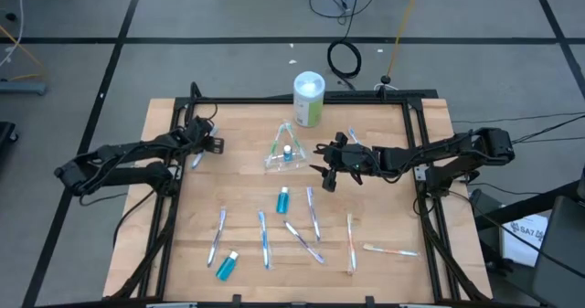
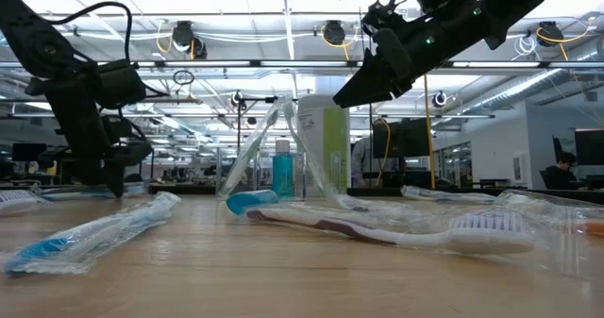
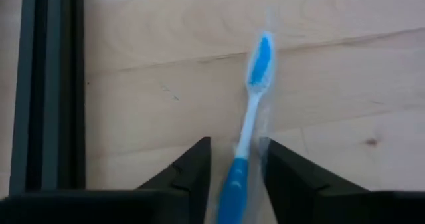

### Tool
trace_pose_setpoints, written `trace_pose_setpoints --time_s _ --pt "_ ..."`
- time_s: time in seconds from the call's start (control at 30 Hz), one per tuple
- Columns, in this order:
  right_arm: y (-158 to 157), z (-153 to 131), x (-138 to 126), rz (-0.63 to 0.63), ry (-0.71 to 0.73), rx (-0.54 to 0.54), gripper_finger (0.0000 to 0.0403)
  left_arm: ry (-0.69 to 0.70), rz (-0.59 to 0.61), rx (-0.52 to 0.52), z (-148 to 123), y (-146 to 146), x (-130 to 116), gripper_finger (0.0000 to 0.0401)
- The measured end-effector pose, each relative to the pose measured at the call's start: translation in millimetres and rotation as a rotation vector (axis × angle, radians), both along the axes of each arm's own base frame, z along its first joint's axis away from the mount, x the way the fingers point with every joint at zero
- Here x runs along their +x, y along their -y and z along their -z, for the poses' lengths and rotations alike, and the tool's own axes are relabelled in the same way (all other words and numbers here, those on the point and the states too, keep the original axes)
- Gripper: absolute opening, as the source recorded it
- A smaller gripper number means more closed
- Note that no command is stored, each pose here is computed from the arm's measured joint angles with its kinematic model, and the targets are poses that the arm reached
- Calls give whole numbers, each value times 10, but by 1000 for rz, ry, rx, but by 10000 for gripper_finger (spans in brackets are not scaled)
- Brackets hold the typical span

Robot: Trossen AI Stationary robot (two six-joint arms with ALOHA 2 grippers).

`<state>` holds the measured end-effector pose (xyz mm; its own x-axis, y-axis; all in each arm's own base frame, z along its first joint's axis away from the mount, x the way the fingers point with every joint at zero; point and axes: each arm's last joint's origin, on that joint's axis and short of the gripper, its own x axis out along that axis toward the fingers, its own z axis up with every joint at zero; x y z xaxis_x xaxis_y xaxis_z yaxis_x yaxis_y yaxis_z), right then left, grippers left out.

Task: Pick & Place toothbrushing station
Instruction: Put the top left blue toothbrush into the transparent organizer

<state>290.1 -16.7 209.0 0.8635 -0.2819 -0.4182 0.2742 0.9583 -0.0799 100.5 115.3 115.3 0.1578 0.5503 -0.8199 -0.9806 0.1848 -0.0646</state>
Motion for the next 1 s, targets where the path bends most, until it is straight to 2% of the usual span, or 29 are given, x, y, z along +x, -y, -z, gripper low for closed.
trace_pose_setpoints --time_s 0.17,0.37,0.53,0.63,0.8,1.0 --pt "0 0 0 0 0 0 214 7 -5 -2 1 0 1 65" --pt "0 0 0 0 0 0 214 34 -36 -8 -1 -2 4 21" --pt "0 0 0 0 0 0 214 107 -1 23 -32 -5 84 4" --pt "1 0 0 0 0 0 213 213 52 60 -89 -1 194 3" --pt "-1 0 0 0 0 0 212 451 195 214 -298 56 473 2" --pt "0 1 0 0 -1 0 212 747 438 494 -687 291 775 2"
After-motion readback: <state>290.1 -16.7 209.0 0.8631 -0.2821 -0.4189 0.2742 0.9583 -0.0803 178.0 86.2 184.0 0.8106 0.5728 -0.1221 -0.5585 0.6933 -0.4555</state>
